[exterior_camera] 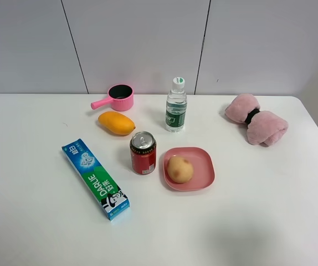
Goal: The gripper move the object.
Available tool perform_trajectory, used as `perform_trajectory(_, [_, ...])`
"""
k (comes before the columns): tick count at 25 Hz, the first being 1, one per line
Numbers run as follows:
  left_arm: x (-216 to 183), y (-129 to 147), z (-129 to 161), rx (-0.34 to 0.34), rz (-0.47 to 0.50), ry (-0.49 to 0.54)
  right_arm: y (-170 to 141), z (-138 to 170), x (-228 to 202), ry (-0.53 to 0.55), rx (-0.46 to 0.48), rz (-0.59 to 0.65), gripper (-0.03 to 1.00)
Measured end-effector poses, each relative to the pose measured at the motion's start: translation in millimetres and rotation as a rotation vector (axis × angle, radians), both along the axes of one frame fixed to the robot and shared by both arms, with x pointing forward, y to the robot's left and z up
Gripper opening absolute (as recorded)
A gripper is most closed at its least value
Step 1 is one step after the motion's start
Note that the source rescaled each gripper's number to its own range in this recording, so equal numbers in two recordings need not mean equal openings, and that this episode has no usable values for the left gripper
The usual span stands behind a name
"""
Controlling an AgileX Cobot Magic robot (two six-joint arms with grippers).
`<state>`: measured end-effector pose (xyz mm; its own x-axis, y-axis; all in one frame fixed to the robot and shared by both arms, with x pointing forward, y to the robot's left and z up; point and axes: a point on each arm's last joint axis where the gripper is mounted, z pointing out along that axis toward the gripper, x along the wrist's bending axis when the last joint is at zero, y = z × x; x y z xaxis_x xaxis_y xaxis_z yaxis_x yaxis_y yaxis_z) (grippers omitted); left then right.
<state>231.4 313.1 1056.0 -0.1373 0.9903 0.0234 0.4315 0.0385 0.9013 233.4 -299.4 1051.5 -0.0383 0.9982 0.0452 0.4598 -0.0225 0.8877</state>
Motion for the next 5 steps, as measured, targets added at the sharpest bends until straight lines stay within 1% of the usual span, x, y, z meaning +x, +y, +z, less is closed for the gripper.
perform_trajectory(5, [0.0, 0.0, 0.0, 0.0, 0.0, 0.0, 0.0, 0.0, 0.0, 0.0, 0.0, 0.0, 0.7])
